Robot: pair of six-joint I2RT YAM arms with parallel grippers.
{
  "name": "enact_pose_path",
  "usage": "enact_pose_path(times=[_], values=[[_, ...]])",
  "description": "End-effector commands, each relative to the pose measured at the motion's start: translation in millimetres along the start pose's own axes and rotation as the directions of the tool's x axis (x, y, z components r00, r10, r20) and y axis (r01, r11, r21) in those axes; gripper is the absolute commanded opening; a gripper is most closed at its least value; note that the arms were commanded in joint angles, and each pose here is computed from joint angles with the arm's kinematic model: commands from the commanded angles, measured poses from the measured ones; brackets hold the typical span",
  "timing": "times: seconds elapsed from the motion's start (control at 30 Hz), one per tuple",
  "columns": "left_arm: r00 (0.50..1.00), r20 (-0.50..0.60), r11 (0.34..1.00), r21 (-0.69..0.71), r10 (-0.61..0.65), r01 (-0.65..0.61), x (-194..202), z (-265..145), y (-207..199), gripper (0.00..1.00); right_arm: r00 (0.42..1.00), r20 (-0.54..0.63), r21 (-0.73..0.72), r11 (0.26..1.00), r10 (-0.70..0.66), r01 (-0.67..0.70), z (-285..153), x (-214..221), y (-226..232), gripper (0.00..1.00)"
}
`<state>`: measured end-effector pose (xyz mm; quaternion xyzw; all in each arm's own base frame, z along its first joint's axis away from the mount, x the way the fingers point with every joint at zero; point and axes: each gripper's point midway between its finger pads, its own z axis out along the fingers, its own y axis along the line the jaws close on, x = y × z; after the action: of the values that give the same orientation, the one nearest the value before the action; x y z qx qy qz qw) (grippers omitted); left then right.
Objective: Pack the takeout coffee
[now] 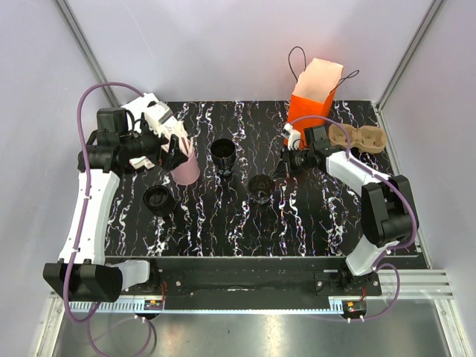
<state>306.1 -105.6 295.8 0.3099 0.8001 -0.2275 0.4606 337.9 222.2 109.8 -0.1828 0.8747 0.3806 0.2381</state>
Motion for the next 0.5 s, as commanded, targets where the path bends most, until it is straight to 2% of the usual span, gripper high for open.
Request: enact_pose_path(times=[0.0,0.1,0.4,0.43,0.47], values=[[0.998,0.048,0.999,0.016,0.032,-0.033,-13,0,-3,0.99,0.997,0.041,-0.001,0.998,-0.064,0.064,-13,-13,10,0.18],[0.998,0.050,0.999,0.015,0.036,-0.037,-14,-1,-3,0.99,0.997,0.041,-0.004,0.997,-0.072,0.072,-15,-13,12,0.33],[0.998,0.039,0.998,-0.019,0.056,-0.055,-14,-4,2,0.99,0.988,0.081,0.006,0.992,-0.129,0.129,-33,-34,27,0.61],[0.998,0.025,0.998,-0.026,0.066,-0.065,-12,-5,3,0.99,0.990,0.075,0.015,0.992,-0.123,0.123,-36,-34,28,0.68],[0.997,0.016,0.996,-0.042,0.075,-0.074,-11,-7,5,0.99,0.988,0.084,0.022,0.991,-0.133,0.131,-40,-40,31,0.71]])
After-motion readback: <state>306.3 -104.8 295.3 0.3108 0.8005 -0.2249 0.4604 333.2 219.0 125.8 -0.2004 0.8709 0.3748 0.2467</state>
